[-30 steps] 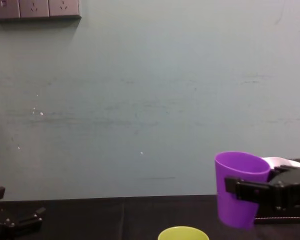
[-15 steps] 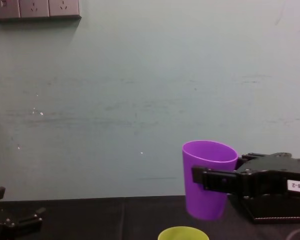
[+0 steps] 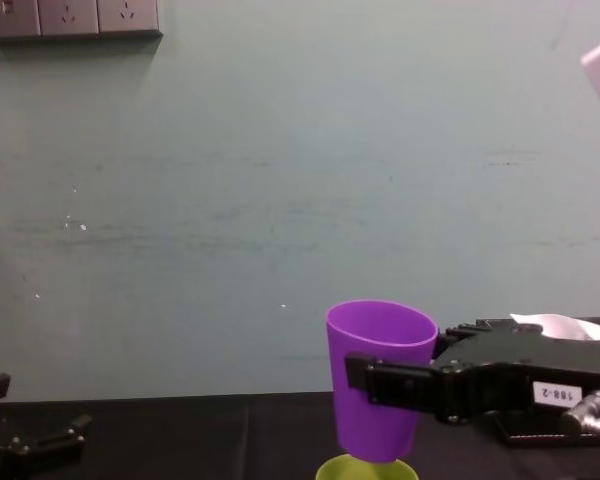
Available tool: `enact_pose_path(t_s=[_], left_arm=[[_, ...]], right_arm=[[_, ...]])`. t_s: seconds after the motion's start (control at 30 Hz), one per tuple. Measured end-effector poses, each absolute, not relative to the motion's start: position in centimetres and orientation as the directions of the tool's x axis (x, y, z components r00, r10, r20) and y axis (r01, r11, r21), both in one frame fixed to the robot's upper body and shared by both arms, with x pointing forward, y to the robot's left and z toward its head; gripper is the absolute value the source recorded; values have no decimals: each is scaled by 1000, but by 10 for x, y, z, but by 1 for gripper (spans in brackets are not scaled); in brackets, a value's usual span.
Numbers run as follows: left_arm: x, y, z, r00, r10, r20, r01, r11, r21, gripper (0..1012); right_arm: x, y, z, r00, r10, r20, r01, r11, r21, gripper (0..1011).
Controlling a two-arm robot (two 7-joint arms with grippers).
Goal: Stack the three plastic cups sequentially using one hand.
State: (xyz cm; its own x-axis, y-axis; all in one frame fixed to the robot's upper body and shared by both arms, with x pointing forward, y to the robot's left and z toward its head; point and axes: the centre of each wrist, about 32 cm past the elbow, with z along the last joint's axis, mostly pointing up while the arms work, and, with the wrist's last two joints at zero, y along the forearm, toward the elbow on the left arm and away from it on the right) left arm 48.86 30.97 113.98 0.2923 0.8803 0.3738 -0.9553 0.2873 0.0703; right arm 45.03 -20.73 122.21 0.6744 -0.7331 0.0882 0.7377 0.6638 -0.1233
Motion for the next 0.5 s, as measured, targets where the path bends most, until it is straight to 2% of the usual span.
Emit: enact_pose_path(t_s=[0.5], left_arm=[[489, 310, 1140, 292, 880, 374, -955, 287, 70, 1010]], right_arm=[[452, -204, 1215, 683, -727, 76, 729, 671, -137, 717]])
